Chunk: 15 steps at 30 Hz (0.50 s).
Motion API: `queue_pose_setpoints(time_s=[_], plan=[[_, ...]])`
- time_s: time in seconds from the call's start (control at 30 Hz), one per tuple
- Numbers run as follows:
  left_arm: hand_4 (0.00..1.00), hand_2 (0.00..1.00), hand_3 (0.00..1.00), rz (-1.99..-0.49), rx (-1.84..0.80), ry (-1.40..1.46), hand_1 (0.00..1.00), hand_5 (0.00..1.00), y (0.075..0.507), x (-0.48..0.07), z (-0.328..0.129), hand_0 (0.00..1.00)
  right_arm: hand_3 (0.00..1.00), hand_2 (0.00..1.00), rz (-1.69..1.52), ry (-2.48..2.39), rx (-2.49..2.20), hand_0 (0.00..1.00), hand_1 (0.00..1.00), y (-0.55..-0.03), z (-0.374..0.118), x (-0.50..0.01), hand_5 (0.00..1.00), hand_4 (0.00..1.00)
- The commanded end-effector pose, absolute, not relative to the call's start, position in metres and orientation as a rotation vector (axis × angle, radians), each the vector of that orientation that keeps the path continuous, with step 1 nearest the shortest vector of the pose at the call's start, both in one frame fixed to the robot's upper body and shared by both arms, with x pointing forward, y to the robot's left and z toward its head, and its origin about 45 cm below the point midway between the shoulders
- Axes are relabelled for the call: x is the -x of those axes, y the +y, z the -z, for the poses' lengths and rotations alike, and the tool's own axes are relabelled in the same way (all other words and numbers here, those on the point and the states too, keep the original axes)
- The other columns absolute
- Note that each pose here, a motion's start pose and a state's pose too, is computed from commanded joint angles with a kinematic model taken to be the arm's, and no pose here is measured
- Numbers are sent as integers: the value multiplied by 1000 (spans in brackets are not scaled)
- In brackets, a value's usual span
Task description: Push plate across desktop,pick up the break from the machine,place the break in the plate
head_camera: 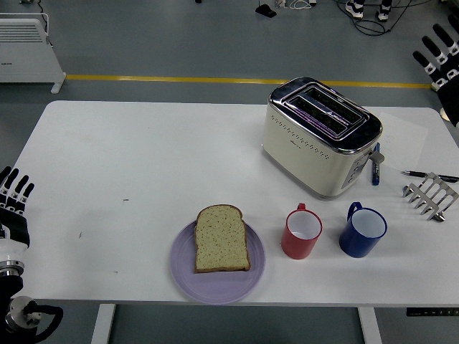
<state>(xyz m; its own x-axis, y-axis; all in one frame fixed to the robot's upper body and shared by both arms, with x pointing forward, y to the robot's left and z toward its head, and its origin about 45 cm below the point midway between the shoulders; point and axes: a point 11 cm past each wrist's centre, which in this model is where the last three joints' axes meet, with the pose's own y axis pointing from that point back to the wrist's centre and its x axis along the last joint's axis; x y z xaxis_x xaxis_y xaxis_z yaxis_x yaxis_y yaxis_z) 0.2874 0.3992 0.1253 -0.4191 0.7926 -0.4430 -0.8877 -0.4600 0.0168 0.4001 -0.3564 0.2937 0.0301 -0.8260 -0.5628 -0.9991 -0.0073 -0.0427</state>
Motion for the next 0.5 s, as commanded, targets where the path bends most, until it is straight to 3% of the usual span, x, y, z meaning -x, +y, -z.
queue_pose_setpoints(time_s=[0.5], plan=[[549, 807, 725, -2008, 473, 315, 764, 998, 400, -290, -126, 763, 828, 822, -688, 2052, 1733, 803, 792, -389, -205, -364, 526, 522]])
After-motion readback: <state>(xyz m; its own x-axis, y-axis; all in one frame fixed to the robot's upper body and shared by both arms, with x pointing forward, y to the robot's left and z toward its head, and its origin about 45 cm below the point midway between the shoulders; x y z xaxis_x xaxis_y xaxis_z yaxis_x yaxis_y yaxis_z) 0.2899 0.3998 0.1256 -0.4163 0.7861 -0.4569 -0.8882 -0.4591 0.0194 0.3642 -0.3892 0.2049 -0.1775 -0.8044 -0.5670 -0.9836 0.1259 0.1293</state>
